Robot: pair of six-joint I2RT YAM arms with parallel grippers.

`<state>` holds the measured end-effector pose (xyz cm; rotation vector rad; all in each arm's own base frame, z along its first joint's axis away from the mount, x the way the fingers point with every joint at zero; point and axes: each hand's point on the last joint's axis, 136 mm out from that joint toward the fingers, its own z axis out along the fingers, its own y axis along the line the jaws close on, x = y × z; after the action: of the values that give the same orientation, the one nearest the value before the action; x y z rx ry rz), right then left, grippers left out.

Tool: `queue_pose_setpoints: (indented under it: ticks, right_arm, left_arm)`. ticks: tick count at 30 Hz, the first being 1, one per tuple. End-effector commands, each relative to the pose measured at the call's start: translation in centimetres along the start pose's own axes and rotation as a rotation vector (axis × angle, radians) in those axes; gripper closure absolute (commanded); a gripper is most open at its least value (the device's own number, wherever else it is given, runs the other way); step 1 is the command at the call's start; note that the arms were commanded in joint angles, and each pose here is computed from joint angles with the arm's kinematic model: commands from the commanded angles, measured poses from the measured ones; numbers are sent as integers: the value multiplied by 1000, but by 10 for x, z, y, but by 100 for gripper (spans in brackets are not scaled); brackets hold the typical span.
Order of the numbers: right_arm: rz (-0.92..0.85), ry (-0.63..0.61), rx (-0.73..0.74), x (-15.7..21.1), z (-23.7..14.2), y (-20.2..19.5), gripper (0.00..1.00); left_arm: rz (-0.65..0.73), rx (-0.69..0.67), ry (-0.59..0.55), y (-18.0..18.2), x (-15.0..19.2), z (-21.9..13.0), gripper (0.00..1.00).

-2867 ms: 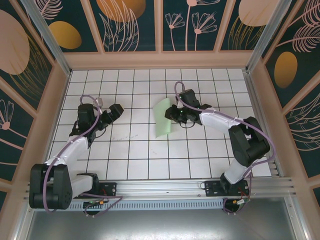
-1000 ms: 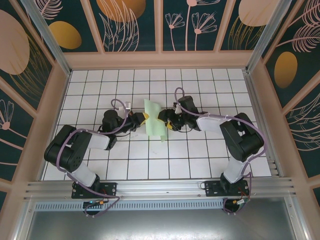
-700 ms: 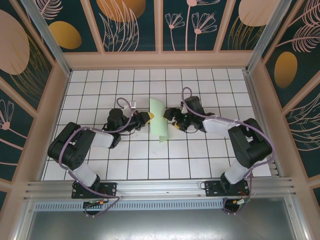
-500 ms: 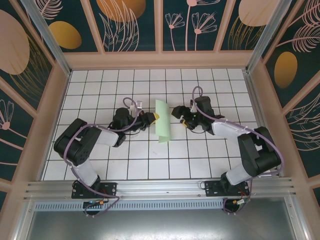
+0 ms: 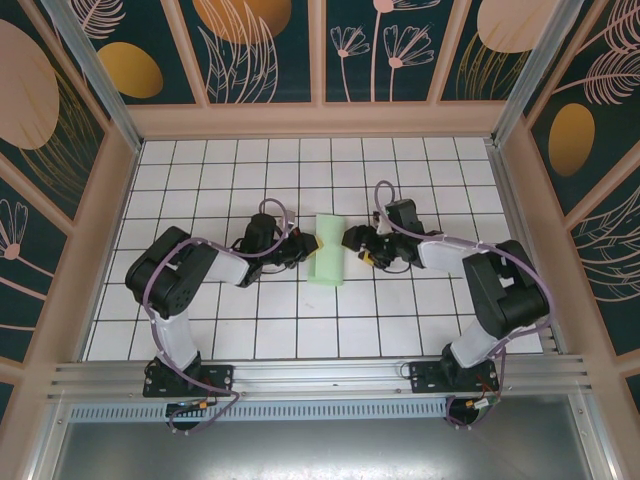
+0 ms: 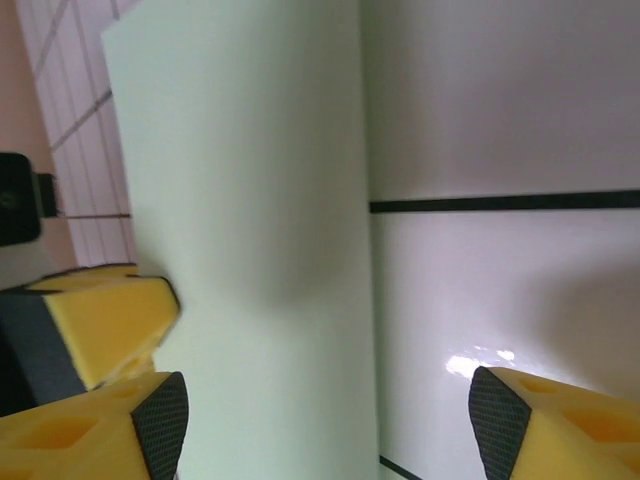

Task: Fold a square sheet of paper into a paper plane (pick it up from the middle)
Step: Hold the square sheet of paper at the center of the table.

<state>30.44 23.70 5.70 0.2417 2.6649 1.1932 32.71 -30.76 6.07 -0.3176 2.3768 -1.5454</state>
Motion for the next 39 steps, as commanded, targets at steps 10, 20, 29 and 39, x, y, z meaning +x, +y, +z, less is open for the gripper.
queue_pose_setpoints:
  ticks: [10,20,29,39]
  right_arm:
    - [-48,89,10,-2,28,12,36]
    - [5,93,125,-2,40,-18,49]
    - [56,87,356,9,49,-71,62]
    - [84,115,485,19,51,-104,63]
  left_arm:
    - [57,-139,10,28,-6,12,100]
    - [85,-191,11,33,-11,15,97]
    - [129,-218,-48,10,-26,2,67]
    - [221,-460,-301,4,-69,-53,46]
